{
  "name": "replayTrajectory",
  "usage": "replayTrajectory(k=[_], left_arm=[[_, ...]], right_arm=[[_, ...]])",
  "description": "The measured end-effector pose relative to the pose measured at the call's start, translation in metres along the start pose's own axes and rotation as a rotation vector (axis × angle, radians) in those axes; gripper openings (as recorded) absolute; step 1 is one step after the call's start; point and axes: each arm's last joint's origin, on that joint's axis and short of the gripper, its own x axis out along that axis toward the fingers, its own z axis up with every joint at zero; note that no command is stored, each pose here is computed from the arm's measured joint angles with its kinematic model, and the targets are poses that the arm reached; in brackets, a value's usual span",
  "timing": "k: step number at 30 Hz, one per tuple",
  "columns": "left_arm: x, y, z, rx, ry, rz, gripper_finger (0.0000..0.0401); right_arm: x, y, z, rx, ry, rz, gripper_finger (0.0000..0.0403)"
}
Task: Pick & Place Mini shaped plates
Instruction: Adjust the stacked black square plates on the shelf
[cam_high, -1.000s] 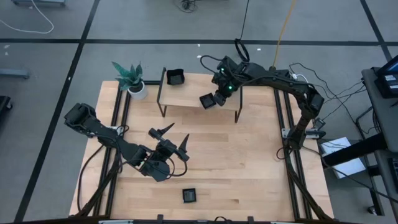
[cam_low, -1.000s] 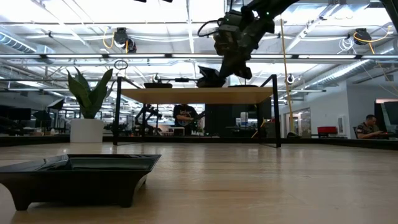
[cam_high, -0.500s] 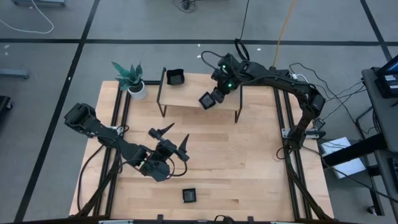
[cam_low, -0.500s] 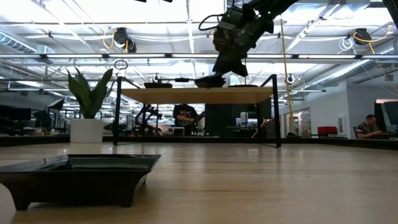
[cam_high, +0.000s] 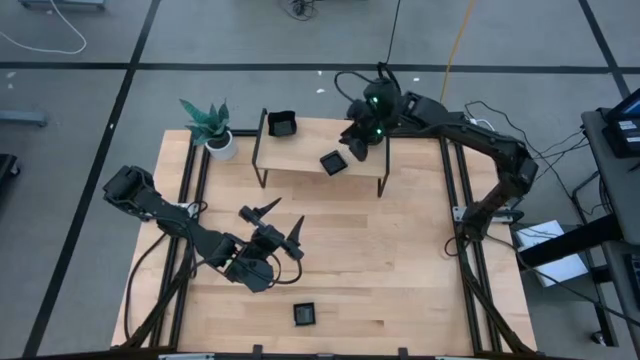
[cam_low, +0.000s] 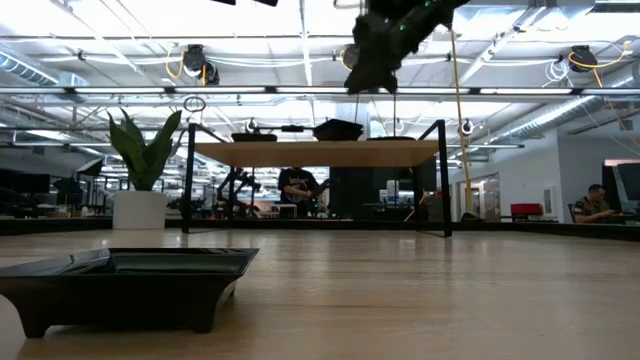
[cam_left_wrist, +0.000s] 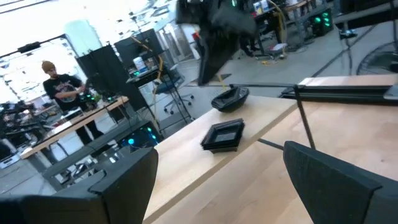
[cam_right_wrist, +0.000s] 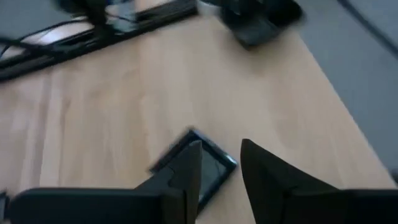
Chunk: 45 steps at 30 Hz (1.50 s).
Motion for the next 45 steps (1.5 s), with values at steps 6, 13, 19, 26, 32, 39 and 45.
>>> replayTrajectory(k=[6, 13, 19, 26, 32, 39, 45], left_arm=[[0.000, -0.002, -0.001, -0.005, 0.017, -0.090, 0.0351], [0.000, -0.003, -0.001, -0.035, 0.020, -0.093, 0.0351], [0.000, -0.002, -0.002, -0.039, 0.020, -0.093, 0.0351], [0.005, -0.002, -0.002, -0.038, 0.026, -0.087, 0.0351], [0.009, -0.003, -0.002, -0.042, 0.045, -0.143, 0.0351], [0.010, -0.003, -0.002, -0.038, 0.047, -0.148, 0.0351], [0.010, -0.003, -0.002, -0.037, 0.048, -0.148, 0.0351]], right_arm=[[-0.002, 0.052, -0.013, -0.310, 0.027, 0.116, 0.0075], [0.046, 0.088, -0.074, -0.630, 0.105, 0.200, 0.0007], [0.064, 0.082, -0.091, -0.721, 0.055, -0.019, 0.0001], [0.066, 0.076, -0.092, -0.734, 0.021, -0.117, 0.0000], [0.066, 0.074, -0.085, -0.747, -0.025, -0.205, 0.0000], [0.065, 0.072, -0.082, -0.747, -0.041, -0.305, 0.0000], [0.066, 0.075, -0.084, -0.749, -0.045, -0.200, 0.0000]])
